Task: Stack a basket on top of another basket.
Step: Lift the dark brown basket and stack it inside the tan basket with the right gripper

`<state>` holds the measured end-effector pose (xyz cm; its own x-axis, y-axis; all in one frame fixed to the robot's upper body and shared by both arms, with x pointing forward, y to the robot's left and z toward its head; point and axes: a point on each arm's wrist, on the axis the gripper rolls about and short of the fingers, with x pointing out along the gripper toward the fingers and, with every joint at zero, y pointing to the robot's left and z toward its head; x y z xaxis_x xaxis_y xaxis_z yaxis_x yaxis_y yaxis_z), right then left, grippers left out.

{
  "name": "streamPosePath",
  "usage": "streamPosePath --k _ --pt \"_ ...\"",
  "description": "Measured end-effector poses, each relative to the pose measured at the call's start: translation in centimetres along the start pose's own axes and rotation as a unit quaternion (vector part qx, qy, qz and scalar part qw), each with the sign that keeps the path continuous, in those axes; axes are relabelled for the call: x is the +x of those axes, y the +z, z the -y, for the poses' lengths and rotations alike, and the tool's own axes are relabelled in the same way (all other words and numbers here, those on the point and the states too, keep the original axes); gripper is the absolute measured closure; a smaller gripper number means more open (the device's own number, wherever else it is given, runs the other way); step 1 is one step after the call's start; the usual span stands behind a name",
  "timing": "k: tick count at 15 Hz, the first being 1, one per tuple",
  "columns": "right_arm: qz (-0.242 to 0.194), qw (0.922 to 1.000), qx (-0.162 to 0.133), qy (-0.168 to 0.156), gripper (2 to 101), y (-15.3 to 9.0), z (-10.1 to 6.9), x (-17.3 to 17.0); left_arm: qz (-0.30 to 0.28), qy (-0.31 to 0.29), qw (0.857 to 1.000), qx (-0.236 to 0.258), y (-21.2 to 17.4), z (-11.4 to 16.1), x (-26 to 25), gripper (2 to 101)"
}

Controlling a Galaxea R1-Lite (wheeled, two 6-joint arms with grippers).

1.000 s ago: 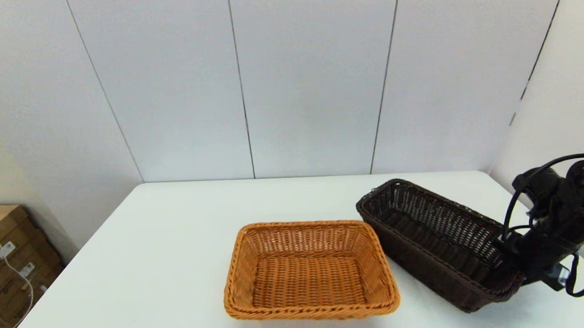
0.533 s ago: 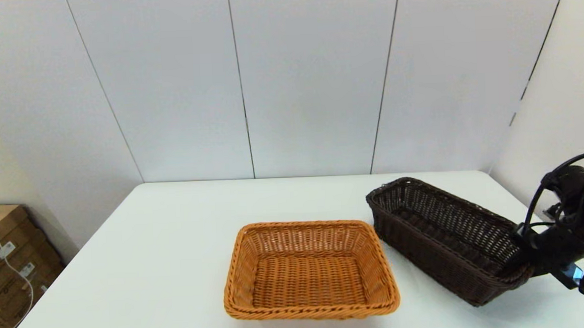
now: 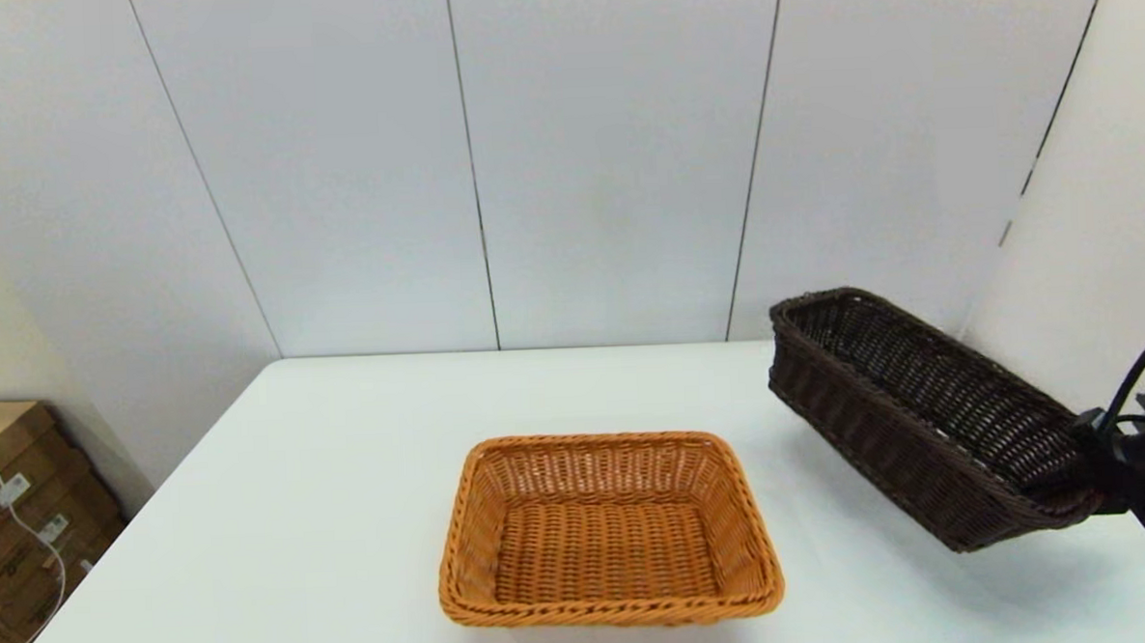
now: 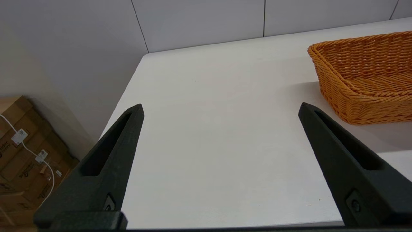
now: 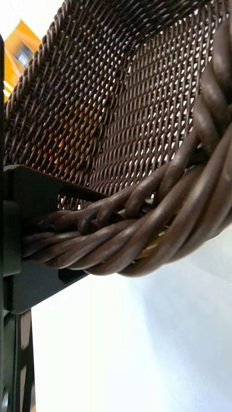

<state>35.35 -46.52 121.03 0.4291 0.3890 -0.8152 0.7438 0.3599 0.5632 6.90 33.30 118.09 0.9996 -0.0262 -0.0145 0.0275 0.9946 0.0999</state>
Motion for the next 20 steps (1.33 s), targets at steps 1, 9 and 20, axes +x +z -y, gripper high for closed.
streamPosePath --k 1,9,20 --pt "-0.001 0.9999 0.0 0.015 87.1 0.0 0.1 -0.6 0.0 0.0 1.0 0.0 0.0 0.0 0.0 5.4" --pt "0.003 0.9968 -0.067 0.043 87.1 -2.9 -0.4 -4.4 0.0 0.0 1.0 -0.001 0.0 0.0 0.0 5.4" --pt "-0.072 0.9418 -0.328 0.002 87.1 -14.7 -6.7 -6.8 -0.001 0.0 1.0 -0.002 0.0 0.0 0.0 5.4"
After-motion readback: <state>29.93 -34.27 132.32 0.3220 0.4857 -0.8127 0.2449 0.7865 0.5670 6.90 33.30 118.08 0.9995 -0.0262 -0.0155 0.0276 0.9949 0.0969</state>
